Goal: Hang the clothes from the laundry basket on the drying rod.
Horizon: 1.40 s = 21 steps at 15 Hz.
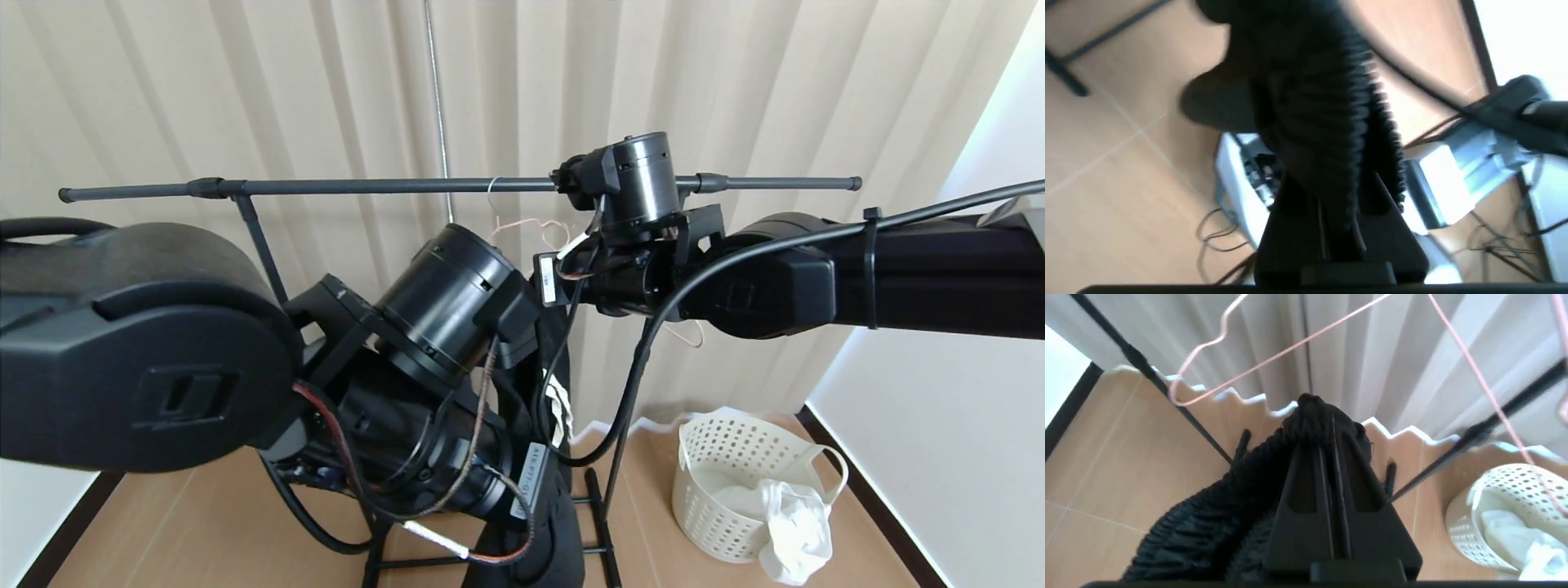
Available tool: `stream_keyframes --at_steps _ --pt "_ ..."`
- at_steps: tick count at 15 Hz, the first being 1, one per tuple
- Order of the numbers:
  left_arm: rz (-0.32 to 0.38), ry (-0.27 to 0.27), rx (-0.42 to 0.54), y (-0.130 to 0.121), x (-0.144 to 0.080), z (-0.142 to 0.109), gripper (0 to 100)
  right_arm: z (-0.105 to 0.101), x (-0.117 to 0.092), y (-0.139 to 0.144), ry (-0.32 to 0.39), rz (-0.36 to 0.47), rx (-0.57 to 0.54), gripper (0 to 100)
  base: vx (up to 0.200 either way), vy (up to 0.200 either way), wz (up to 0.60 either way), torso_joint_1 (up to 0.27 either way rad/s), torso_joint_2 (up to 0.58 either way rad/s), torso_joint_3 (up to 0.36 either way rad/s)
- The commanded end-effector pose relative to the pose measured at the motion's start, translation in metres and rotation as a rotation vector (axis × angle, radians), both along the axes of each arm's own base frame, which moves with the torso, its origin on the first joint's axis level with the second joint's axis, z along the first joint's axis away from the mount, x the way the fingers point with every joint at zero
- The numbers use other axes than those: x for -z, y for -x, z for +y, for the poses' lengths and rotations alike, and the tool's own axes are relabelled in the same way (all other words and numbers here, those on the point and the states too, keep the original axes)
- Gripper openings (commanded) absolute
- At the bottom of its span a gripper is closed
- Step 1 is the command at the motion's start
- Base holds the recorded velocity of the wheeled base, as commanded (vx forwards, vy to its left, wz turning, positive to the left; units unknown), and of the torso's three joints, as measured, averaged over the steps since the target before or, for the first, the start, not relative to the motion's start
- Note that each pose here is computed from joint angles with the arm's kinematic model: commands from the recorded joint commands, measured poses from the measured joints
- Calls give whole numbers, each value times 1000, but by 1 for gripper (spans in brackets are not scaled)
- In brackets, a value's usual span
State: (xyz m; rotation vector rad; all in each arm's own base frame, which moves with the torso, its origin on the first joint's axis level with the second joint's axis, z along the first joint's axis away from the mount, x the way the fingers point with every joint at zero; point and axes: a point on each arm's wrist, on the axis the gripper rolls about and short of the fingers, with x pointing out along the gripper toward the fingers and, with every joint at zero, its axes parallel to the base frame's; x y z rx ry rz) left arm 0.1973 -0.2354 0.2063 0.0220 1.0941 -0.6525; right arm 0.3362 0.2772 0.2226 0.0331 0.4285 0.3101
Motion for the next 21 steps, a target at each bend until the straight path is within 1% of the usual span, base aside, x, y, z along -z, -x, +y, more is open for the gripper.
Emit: stream_keyframes --at_steps 1,4,5,6,7,8,9,11,13,15,18,19,20,21 --pt "19 -4 21 3 13 -18 0 12 13 -2 3 23 -12 0 0 0 0 0 0 0" --pt "14 -11 -4 2 12 -9 0 6 10 -3 -8 38 9 0 0 0 0 0 0 0" --pt "-2 -10 -31 2 7 1 0 -6 1 -4 -20 34 32 0 0 0 0 0 0 0" --pt "-10 -14 -41 3 6 5 0 -12 -3 -3 -24 37 42 0 0 0 0 0 0 0" --pt "-32 -30 -79 4 4 20 0 -30 -14 -4 -34 48 81 0 0 0 0 0 0 0" --pt "-45 -37 -105 1 2 29 0 -40 -20 -1 -47 56 102 0 0 0 0 0 0 0" --pt "-52 -42 -138 -5 2 37 0 -48 -23 4 -41 65 116 0 0 0 0 0 0 0" --pt "-79 -55 -181 -16 0 47 0 -62 -22 19 -21 88 128 0 0 0 0 0 0 0" --pt "-136 -85 -219 -28 -1 54 0 -76 -18 37 5 118 136 0 0 0 0 0 0 0" --pt "-178 -118 -237 -43 0 58 0 -93 -13 51 36 143 162 0 0 0 0 0 0 0" --pt "-258 -153 -290 -73 -8 54 0 -108 -9 71 53 168 165 0 0 0 0 0 0 0" --pt "-284 -154 -308 -84 -11 51 0 -110 -10 75 66 169 160 0 0 0 0 0 0 0" --pt "-301 -142 -322 -95 -13 47 0 -113 -9 77 113 187 159 0 0 0 0 0 0 0" --pt "-307 -136 -324 -99 -15 45 0 -114 -9 79 141 198 156 0 0 0 0 0 0 0"
